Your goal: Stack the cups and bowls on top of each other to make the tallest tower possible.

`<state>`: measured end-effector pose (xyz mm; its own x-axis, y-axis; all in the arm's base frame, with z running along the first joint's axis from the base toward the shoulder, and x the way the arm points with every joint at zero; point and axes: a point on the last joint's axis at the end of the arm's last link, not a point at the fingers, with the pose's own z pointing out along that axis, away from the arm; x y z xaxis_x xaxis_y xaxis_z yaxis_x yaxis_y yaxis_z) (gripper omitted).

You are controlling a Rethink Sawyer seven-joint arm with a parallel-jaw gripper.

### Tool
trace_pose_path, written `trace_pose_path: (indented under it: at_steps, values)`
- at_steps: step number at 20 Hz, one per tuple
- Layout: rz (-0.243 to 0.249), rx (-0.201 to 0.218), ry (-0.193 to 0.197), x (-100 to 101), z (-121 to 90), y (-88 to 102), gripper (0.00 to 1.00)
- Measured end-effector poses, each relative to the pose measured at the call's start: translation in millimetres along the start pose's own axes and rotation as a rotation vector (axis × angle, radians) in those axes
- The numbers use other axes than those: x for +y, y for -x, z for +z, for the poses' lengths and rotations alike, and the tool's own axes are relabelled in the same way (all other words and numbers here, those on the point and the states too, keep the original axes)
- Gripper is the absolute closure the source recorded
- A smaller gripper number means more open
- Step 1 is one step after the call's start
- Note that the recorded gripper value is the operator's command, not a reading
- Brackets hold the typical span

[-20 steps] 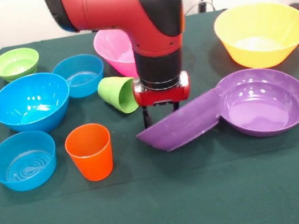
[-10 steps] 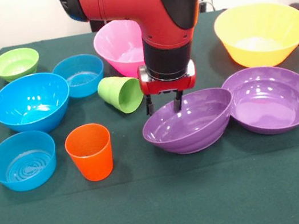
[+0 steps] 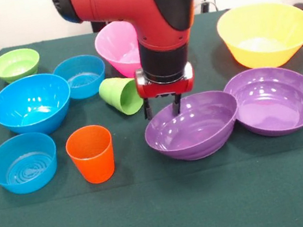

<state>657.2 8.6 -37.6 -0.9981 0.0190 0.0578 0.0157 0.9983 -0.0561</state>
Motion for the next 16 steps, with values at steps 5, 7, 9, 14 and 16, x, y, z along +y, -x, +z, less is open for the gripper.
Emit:
trace_pose_path:
  at_steps: [5, 7, 9, 14, 16]
  values:
    - [0.041, -0.069, 0.025, -16, 6, 6.1, 1.0]
    - [0.061, -0.11, 0.037, -24, 7, 10.0, 1.0]
    - [0.074, -0.138, 0.046, -27, 6, 12.2, 1.0]
    - [0.108, -0.2, 0.071, -34, 8, 11.9, 1.0]
    - [0.114, -0.21, 0.077, -35, 9, 10.5, 1.0]
